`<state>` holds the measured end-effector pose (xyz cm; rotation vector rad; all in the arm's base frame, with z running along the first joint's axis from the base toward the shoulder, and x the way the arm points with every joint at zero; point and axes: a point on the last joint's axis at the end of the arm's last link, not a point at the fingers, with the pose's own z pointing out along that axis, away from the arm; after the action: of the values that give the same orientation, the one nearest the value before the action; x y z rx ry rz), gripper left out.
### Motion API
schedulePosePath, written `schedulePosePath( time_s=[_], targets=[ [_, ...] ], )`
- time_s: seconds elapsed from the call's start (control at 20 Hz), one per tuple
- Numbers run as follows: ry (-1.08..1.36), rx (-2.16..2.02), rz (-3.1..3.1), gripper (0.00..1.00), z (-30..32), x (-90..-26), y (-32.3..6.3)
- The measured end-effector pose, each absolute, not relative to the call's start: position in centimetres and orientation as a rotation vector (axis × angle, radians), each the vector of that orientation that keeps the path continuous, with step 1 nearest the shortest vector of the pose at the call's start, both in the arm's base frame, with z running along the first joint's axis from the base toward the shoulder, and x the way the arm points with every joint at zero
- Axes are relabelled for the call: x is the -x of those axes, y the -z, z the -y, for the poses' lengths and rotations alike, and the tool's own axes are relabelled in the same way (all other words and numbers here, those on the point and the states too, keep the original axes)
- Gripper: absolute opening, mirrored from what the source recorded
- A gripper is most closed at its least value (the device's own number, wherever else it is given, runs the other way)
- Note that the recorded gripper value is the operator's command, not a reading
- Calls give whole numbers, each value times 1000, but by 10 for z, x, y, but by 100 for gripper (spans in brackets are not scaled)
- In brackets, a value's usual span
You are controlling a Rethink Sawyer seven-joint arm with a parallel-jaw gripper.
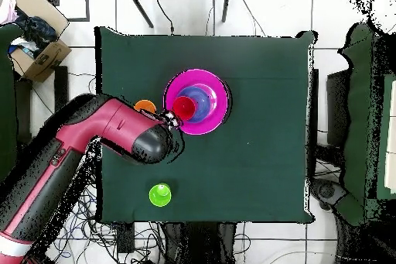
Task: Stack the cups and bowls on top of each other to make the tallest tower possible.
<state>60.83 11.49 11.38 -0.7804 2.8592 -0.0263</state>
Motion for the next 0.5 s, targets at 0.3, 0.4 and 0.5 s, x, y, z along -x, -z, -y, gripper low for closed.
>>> schedulePosePath(
  time_s=[0.3, 0.4, 0.5],
  targets=[
    [11, 770, -2851, 100, -117, -609, -112],
    [7, 770, -2850, 100, -117, -610, -111],
    [4, 771, -2849, 100, -117, -612, -111]
  ],
)
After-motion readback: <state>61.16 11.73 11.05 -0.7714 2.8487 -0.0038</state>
